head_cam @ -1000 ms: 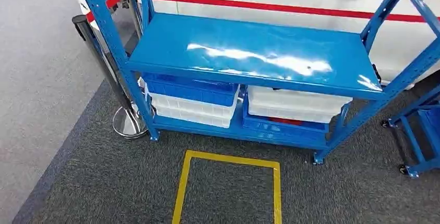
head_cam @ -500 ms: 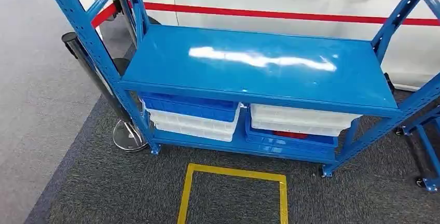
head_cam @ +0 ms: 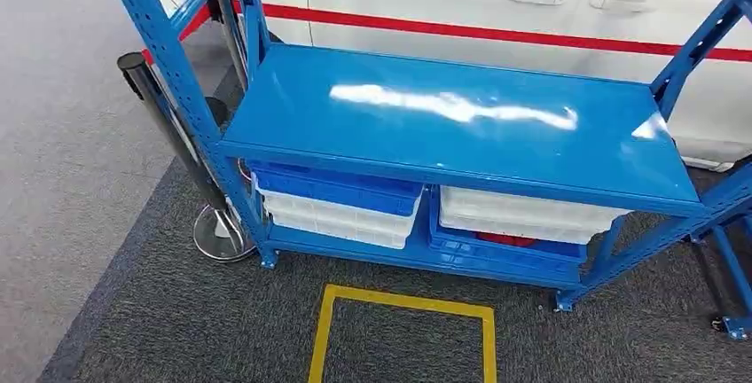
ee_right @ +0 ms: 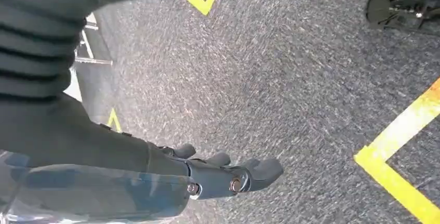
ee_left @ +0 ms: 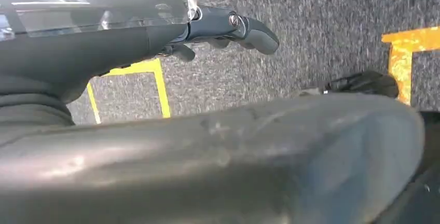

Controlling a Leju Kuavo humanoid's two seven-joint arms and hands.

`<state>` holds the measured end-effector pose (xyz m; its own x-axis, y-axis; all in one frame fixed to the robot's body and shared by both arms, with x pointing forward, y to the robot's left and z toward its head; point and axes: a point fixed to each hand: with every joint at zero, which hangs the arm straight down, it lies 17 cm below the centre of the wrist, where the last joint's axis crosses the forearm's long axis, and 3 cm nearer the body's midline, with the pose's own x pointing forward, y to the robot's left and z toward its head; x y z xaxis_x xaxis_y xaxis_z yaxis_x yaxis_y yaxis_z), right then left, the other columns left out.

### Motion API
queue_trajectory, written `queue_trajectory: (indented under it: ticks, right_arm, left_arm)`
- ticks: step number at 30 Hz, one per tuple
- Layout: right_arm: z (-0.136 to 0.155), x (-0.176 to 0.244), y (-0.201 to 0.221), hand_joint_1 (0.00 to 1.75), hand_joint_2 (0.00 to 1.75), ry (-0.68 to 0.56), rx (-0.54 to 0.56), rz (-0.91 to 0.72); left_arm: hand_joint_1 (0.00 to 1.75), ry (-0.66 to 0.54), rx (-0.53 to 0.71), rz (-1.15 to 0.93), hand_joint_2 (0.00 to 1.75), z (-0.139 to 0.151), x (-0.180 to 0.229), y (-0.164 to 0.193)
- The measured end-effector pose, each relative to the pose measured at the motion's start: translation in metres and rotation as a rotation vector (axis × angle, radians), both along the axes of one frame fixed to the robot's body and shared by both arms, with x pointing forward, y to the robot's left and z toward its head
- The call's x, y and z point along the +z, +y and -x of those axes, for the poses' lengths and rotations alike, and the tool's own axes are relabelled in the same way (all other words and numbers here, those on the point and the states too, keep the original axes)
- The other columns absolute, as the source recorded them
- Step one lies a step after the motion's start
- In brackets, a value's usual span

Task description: Take the parts from the cabinet and place them on the table.

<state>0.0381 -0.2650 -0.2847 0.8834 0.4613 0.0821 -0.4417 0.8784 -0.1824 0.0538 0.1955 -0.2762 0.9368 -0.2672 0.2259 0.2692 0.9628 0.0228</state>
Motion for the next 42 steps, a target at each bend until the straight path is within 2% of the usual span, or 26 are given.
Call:
queue_trajectory:
  ticks: [3,4,10,16,42]
  right_arm:
    - [0.000,0.000,0.000,0.00,1.75,-0.001,-0.004,-0.001]
    - [-0.001,0.000,0.001,0.00,0.00,-0.006,-0.010,-0.003]
    - [-0.004,0.001,-0.006,0.00,0.00,-0.014,-0.090,0.033]
    - [0.000,0.000,-0.007,0.00,0.00,-0.005,-0.104,0.040]
    - [-0.001,0.001,0.014,0.00,0.00,0.022,-0.029,-0.006]
  left_arm:
    - [0.00,0.000,0.000,0.000,0.00,0.000,0.000,0.000]
    - [0.00,0.000,0.000,0.000,0.00,0.000,0.000,0.000]
    - [0.00,-0.004,0.003,-0.004,0.00,-0.001,0.000,0.000]
    - [0.00,-0.003,0.003,-0.001,0.00,0.000,0.000,-0.002]
    - [0.00,-0.019,-0.022,-0.013,0.00,-0.002,0.000,0.004]
